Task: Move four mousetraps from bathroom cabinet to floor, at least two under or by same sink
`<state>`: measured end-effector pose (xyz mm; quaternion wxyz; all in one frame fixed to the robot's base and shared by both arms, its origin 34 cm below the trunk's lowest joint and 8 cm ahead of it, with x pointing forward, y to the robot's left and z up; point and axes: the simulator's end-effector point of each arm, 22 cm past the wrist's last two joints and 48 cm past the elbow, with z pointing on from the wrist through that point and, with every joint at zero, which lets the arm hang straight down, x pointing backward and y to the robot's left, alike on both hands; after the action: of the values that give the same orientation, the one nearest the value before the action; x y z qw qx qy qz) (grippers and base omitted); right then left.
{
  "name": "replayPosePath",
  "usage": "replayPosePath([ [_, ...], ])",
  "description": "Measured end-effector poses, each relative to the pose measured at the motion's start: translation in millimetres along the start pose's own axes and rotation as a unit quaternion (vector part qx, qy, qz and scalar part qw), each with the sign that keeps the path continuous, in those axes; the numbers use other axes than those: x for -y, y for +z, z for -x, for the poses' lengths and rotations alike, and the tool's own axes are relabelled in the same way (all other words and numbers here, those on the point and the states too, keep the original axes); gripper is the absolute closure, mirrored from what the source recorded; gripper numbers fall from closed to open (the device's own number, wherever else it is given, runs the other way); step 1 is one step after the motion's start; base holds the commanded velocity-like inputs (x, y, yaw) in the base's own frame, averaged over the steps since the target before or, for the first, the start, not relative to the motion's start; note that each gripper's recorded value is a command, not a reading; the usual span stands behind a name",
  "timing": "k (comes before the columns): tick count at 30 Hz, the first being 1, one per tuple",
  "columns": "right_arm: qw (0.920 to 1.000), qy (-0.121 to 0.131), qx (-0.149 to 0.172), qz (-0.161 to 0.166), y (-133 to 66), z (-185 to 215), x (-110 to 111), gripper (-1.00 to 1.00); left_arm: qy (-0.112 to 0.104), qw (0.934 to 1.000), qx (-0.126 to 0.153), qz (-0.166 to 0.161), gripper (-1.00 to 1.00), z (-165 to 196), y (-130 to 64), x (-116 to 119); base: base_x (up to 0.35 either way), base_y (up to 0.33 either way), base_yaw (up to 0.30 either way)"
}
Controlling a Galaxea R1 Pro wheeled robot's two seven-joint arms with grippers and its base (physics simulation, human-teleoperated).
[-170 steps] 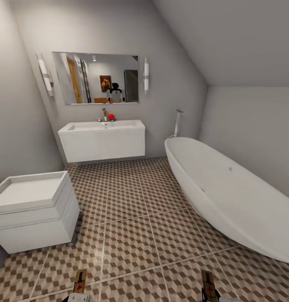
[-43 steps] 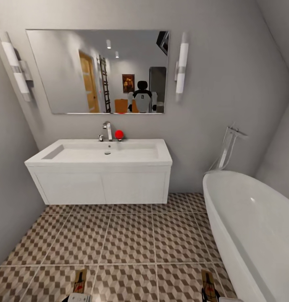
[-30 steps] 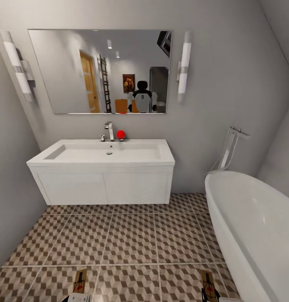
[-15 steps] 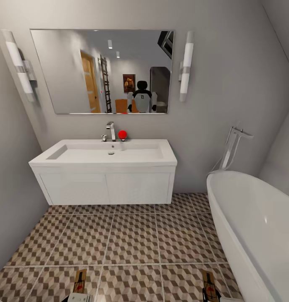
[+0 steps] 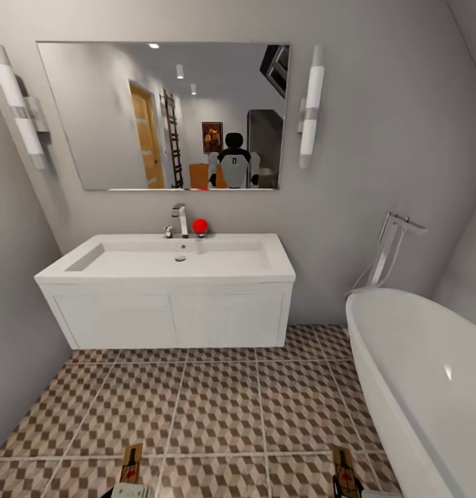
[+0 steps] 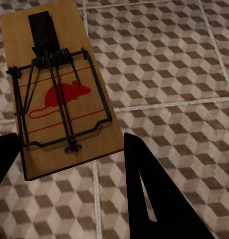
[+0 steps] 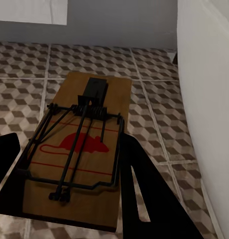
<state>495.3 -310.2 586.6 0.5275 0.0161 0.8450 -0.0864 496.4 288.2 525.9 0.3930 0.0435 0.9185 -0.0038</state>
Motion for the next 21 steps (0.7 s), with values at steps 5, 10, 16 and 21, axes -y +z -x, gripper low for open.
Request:
replayPosePath([
  [5, 1.0, -0.003, -0.003, 0.005, -0.4, -1.9, -1.5, 1.0, -0.001, 1.0, 0.0, 0.0, 1.0, -0.1, 0.2, 0.5, 0.023, 0.0, 0.0],
  [10, 0.9999, -0.007, -0.008, 0.004, 1.3, -2.1, -0.4, 1.0, -0.009, 0.9993, -0.035, 0.004, 1.0, -15.0, 0.0, -0.9, 0.003, 0.0, 0.0],
  [16, 0.9982, -0.031, -0.051, -0.003, 19.7, 5.5, 8.1, 1.0, -0.026, 0.9903, -0.136, 0.01, 1.0, -51.8, -3.6, -7.5, 0.0, 0.0, 0.0],
  [21, 0.9975, -0.049, -0.051, -0.008, 45.3, 57.0, 6.7, 1.0, -0.032, 0.9879, -0.138, 0.063, 1.0, -28.0, 8.1, -21.8, 0.0, 0.0, 0.0],
])
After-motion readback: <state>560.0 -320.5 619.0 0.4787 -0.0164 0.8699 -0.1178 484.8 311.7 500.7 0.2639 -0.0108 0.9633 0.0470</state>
